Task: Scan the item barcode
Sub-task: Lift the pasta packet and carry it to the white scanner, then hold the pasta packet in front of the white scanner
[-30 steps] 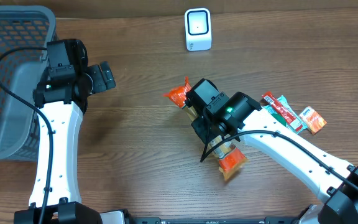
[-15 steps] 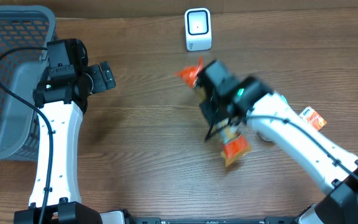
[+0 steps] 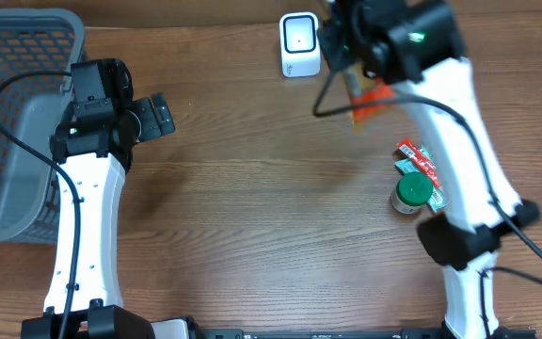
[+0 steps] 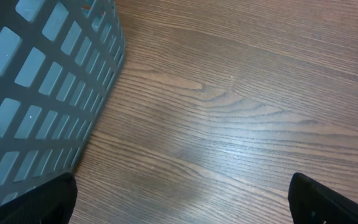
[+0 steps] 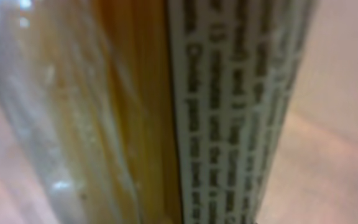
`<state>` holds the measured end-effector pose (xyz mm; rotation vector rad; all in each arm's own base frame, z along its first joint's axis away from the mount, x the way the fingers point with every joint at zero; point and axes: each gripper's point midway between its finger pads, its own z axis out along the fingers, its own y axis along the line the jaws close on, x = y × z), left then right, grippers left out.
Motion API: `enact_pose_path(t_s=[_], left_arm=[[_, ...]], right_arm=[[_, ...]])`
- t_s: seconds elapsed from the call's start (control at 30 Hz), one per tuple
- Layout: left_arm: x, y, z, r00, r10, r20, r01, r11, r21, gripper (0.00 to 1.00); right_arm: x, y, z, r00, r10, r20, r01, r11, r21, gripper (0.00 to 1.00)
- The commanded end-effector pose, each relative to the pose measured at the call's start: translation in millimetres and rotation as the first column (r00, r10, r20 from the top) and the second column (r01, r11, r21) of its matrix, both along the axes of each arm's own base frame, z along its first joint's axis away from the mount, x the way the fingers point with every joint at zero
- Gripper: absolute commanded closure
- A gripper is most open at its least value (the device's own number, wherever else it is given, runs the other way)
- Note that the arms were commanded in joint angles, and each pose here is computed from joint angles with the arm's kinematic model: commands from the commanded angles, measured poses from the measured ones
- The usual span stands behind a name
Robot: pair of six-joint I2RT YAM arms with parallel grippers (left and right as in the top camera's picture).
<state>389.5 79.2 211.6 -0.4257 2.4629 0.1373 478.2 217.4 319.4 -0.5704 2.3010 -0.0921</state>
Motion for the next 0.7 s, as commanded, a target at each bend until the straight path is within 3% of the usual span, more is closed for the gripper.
enact_pose_path(t_s=[0.0, 0.17, 0.4, 0.57, 0.67], left_arm=[[3, 2, 2, 1.000, -0.009, 0.002, 0.009, 1.000, 0.016, 0.00], [3, 3, 2, 1.000, -0.009, 0.002, 0.009, 1.000, 0.016, 0.00], [3, 3, 2, 1.000, -0.009, 0.002, 0.009, 1.000, 0.016, 0.00], [3, 2, 2, 1.000, -0.009, 0.002, 0.009, 1.000, 0.016, 0.00], [3, 2, 2, 1.000, -0.009, 0.002, 0.009, 1.000, 0.016, 0.00]], right_arm=[[41, -3, -11, 0.991, 0.059, 0.119, -0.025, 0.964, -0.266, 0.97], [87, 15, -3, 0.941, 0.079, 0.328, 0.098, 0.866, -0.491, 0.97], [110, 80, -16, 0.862, 0.178, 0.475, 0.173, 0.777, -0.605, 0.97], [130, 104, -34, 0.790, 0.151, 0.594, 0.249, 0.807, -0.536, 0.97], [139, 122, -42, 0.752, 0.213, 0.624, 0.208, 0.822, -0.531, 0.97]])
